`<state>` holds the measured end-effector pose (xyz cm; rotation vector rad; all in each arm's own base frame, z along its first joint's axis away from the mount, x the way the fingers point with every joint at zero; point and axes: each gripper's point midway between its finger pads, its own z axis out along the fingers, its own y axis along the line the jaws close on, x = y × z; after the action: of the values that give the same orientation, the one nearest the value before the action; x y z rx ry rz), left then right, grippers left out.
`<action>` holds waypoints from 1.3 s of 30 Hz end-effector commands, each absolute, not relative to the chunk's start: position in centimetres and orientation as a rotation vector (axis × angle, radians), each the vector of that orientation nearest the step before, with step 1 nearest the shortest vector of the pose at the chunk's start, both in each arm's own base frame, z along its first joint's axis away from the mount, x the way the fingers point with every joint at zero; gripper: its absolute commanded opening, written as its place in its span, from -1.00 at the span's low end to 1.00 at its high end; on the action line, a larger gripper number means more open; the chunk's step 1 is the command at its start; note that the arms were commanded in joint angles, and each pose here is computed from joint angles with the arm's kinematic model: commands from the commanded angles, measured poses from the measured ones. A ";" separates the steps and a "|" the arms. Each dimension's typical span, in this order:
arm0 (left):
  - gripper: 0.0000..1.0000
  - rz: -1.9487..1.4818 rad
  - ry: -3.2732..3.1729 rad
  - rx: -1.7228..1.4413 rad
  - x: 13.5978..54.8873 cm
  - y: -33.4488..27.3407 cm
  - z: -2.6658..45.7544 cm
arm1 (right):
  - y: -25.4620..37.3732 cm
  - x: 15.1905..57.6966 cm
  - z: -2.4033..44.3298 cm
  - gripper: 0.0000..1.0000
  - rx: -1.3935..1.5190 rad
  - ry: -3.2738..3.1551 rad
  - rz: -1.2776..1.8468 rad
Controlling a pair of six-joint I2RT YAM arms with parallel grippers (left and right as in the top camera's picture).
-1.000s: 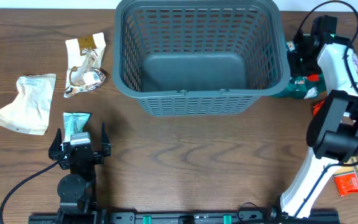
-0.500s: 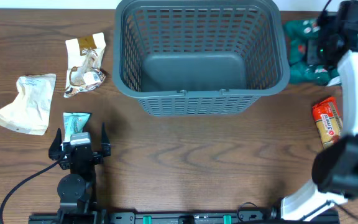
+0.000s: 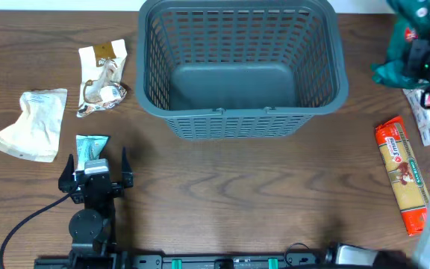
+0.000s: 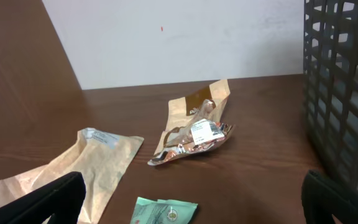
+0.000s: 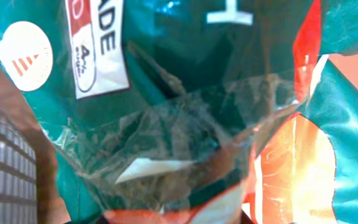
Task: Pack container
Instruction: 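Carry the green bag left over the grey basket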
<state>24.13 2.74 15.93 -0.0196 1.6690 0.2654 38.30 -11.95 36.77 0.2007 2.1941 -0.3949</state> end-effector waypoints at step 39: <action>0.97 0.293 1.710 -0.026 24.1 3.2 14.2 | 15.3 38.7 37.6 -0.97 -0.617 2.171 0.128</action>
<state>24.13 2.73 15.93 -0.0193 1.6689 0.2651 38.42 15.93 34.29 -0.7009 2.2574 0.1712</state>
